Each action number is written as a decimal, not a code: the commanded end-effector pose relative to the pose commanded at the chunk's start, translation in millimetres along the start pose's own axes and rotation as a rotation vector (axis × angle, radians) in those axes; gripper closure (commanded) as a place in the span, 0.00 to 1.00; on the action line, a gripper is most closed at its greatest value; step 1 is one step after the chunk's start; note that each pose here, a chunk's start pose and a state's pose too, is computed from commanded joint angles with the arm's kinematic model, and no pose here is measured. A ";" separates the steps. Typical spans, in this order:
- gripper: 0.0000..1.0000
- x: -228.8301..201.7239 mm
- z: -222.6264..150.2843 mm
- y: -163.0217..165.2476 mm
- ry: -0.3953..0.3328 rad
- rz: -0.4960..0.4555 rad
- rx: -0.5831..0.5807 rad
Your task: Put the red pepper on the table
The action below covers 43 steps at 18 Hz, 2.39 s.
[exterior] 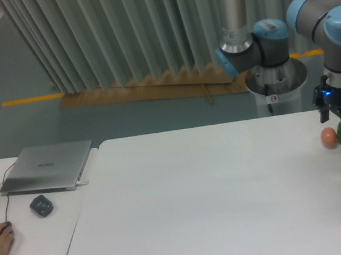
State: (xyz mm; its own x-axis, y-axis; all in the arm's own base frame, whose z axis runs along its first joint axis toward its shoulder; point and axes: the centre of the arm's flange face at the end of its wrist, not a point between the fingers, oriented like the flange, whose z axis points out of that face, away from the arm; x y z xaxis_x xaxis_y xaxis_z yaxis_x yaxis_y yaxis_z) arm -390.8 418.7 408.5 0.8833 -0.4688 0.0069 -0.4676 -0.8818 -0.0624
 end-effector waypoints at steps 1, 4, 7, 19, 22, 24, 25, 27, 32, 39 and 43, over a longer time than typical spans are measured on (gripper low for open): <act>0.00 0.1 -1.6 0.1 -0.003 -0.001 -0.001; 0.00 -1.5 -4.0 2.3 -0.008 -0.007 -0.001; 0.00 -3.6 -2.8 3.0 -0.012 -0.013 -0.008; 0.00 -42.0 -16.1 39.4 -0.177 -0.051 -0.049; 0.00 -46.4 -19.4 49.0 -0.191 -0.055 -0.050; 0.00 -57.6 -17.2 59.3 -0.234 -0.069 -0.051; 0.00 -60.4 -18.2 66.5 -0.245 -0.076 -0.052; 0.00 -68.2 -15.4 77.2 -0.244 -0.079 -0.057; 0.00 -83.7 -15.9 99.8 -0.252 -0.114 -0.061; 0.00 -99.0 18.5 129.3 -0.212 -0.379 -0.126; 0.00 -105.9 28.4 126.7 -0.216 -0.455 -0.117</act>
State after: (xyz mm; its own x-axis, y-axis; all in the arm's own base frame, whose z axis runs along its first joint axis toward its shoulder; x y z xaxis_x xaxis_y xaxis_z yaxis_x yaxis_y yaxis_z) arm -542.6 358.1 371.5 0.9796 -0.0255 -0.1993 -0.0238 -0.9997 0.0108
